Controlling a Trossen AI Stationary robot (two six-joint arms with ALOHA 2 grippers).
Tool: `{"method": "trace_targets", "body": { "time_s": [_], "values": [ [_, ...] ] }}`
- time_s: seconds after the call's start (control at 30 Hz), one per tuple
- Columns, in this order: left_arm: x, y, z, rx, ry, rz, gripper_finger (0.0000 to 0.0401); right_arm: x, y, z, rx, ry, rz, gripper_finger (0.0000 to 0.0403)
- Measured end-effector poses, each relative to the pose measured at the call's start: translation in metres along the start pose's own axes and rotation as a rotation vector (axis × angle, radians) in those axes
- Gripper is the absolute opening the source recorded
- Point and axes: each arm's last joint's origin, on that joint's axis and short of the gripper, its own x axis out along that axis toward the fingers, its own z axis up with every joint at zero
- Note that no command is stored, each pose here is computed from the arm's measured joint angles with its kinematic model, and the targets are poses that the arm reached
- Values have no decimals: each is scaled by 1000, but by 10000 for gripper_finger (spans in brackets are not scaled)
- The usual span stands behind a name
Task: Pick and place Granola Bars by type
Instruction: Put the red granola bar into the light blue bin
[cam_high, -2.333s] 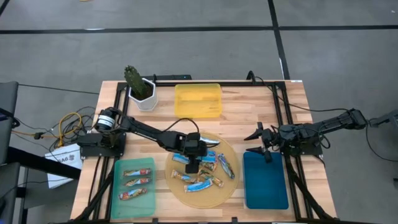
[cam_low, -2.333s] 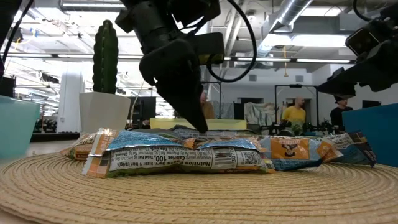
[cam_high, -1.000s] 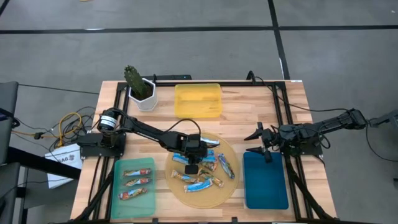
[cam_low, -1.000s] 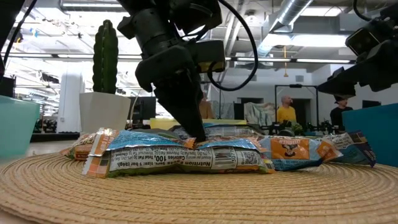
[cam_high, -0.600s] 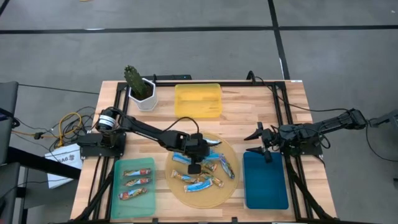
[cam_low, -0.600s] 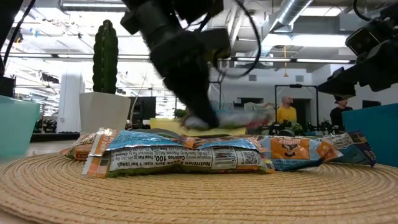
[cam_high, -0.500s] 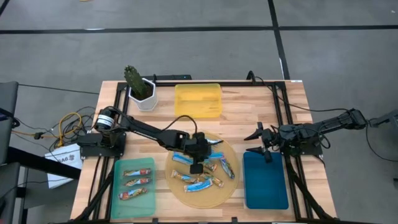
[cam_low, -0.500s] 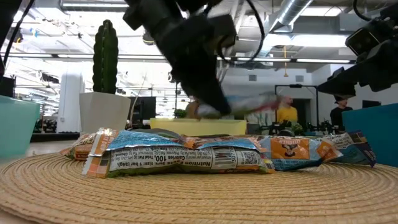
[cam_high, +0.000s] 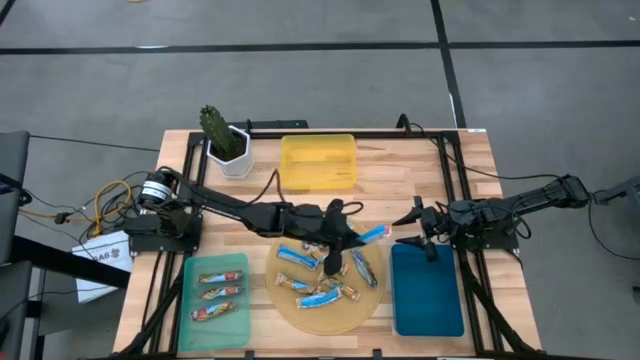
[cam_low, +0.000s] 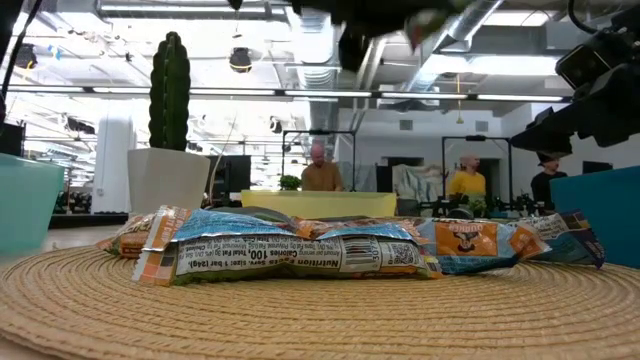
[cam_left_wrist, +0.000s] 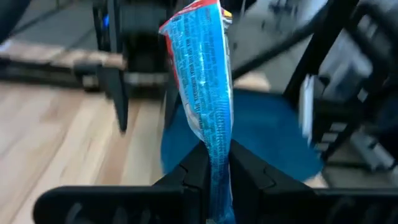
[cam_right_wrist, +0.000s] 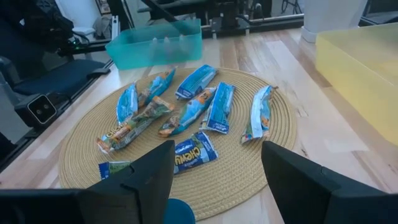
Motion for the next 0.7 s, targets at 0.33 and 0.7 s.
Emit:
{"method": "trace_targets", "body": {
  "time_s": [0.33,0.7],
  "values": [
    [-4,-12,8,-24,-66,-31,35,0,0,0,0,0,0,234],
    [-14,-16,3,-17,-58,-23,35,0,0,0,0,0,0,234]
  ]
}}
